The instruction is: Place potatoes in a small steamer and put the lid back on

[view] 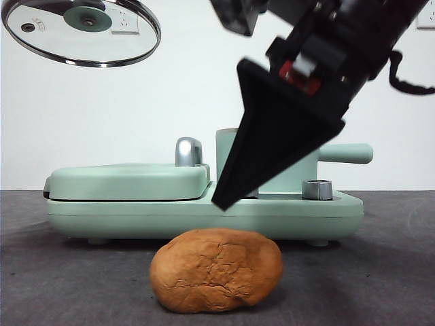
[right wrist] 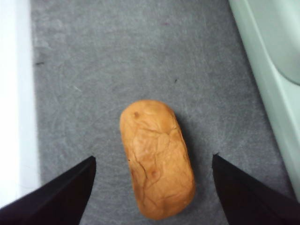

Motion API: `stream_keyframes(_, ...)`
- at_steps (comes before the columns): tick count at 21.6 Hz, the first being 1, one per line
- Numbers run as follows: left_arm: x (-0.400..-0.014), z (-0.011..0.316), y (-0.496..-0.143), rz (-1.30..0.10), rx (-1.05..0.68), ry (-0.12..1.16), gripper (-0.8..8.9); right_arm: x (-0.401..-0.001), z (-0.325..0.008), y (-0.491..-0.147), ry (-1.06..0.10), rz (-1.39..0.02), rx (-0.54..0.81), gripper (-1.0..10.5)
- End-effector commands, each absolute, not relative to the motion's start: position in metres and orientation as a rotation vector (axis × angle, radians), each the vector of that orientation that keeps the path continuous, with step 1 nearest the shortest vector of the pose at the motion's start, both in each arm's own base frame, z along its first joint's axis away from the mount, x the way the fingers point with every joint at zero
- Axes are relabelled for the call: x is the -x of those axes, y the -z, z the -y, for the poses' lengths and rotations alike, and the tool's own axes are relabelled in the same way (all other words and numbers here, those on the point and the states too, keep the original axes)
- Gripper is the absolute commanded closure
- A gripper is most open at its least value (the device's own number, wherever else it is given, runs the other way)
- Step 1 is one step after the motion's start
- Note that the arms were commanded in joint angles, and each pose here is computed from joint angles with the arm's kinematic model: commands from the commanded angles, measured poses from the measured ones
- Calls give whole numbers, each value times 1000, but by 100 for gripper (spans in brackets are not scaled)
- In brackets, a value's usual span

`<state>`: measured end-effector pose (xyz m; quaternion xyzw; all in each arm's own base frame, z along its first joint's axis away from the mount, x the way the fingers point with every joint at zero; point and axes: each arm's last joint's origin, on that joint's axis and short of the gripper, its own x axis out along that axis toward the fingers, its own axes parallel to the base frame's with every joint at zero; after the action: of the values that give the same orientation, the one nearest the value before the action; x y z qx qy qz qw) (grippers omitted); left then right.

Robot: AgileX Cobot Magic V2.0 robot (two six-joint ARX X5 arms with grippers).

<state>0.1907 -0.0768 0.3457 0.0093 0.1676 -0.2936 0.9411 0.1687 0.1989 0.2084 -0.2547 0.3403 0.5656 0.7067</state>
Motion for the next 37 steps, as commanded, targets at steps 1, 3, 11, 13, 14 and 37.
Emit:
stream_keyframes(1,-191,78,-353,-299,-19,605,804,-171,-206,-205,-1273,-749,584,552)
stream_keyframes(3,-191,78,-353,-297,-25,606,804,-172,-208,-201,-1275,-764,590,553)
stream_keyframes(11,-191,78,-353,-296,-28,607,804,-177,-213,-183,-1275,-839,604,553)
stream_keyframes(13,-191,78,-353,-296,-28,607,804,-178,-214,-176,-1272,-871,605,555)
stream_keyframes(14,-191,78,-353,-296,-29,607,804,-178,-214,-174,-1268,-884,602,585)
stream_keyframes(37,-191,78,-353,-294,-31,607,804,-194,-107,-380,-643,-934,104,698)
